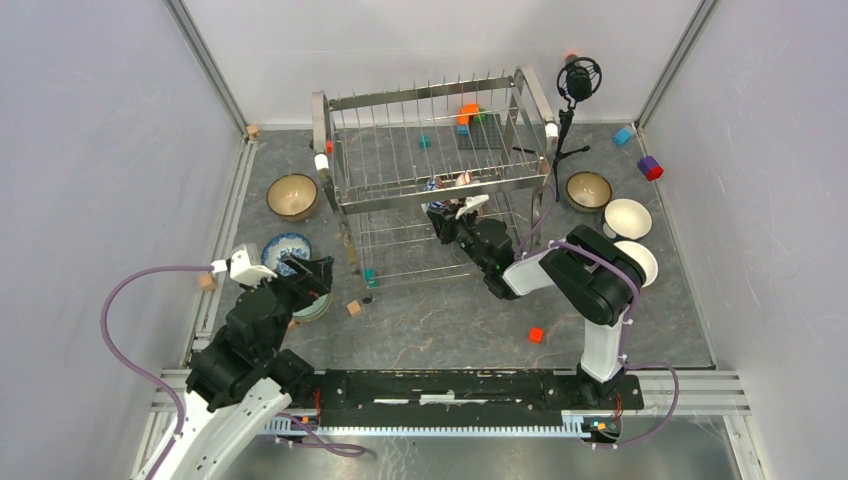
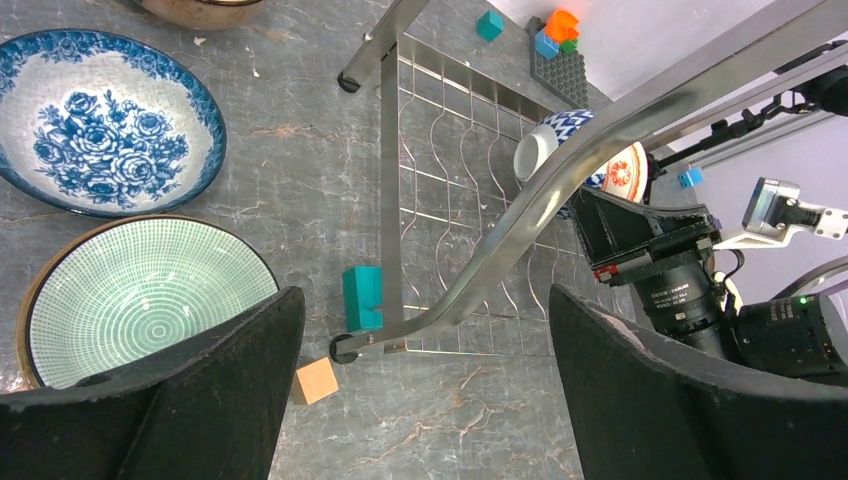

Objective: Unload the bowls from the dish rack
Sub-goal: Pick up the bowl from the dish rack.

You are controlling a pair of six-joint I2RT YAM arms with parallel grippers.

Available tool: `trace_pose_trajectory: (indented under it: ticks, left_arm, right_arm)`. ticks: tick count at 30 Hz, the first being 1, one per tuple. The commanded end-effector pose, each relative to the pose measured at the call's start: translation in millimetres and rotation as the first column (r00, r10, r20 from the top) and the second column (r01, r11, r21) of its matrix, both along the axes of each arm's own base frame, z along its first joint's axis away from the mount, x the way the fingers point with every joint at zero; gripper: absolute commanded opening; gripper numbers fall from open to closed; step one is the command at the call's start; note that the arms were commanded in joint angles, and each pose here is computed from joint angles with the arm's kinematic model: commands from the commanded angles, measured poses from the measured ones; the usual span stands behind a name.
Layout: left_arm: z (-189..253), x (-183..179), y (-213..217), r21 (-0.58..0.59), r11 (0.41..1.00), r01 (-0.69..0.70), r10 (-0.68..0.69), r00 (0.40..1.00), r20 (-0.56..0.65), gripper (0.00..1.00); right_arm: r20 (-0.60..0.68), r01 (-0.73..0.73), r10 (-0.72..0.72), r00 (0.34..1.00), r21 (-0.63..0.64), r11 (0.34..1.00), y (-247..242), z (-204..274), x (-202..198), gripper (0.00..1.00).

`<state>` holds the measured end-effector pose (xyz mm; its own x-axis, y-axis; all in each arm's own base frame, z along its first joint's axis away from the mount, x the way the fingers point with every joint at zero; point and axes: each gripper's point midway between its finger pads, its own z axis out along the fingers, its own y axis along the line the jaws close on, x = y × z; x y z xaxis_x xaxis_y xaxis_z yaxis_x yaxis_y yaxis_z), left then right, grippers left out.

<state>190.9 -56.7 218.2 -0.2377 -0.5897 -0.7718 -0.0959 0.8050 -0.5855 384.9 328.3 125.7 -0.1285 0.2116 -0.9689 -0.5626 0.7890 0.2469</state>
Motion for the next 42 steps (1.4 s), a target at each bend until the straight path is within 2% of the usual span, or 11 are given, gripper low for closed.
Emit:
trace_pose_trajectory:
  ticks: [1,7,18,21,22,23,26,29,34,42]
  left_arm:
    - [9,2,-3,0.004,1.000,0.018,-0.018,0.999,0.043,0.96]
    - [8,2,-2,0.004,1.000,0.014,-0.015,0.999,0.043,0.96]
    - [8,2,-1,0.003,1.000,0.009,-0.009,0.999,0.042,0.96]
    - [8,2,-2,0.002,1.000,0.010,-0.011,0.999,0.043,0.96]
    - [8,2,-2,0.003,1.000,0.010,-0.010,0.999,0.042,0.96]
    - [8,2,-2,0.002,1.000,0.011,-0.011,0.999,0.043,0.96]
    - [8,2,-2,0.002,1.000,0.011,-0.011,0.999,0.042,0.96]
    - [8,2,-2,0.000,1.000,0.012,-0.012,0.999,0.044,0.96]
    - [8,2,-2,0.000,1.000,0.012,-0.012,0.999,0.043,0.96]
    - [8,2,-2,0.002,1.000,0.012,-0.012,0.999,0.042,0.96]
  right_arm:
    - [-0.005,-0.007,0.007,1.000,0.045,0.999,3,6,8,0.15]
    - [0.009,-0.060,0.059,0.998,0.074,0.995,10,13,5,0.00]
    - [0.063,-0.153,0.144,0.988,0.163,0.975,13,37,-9,0.00]
    - [0.077,-0.143,0.131,0.988,0.179,0.973,7,45,-11,0.00]
    - [0.081,-0.130,0.118,0.990,0.172,0.976,4,47,-11,0.02]
    - [0.077,-0.111,0.099,0.992,0.161,0.981,0,46,-10,0.10]
    - [0.073,-0.029,0.020,0.997,0.120,0.992,-15,46,-5,0.43]
    - [0.060,0.040,-0.044,0.997,0.077,0.996,-28,41,0,0.55]
    - [0.003,0.064,-0.065,0.998,0.030,0.997,-29,28,9,0.63]
    - [-0.074,-0.018,0.022,0.997,0.050,0.999,-11,12,14,0.62]
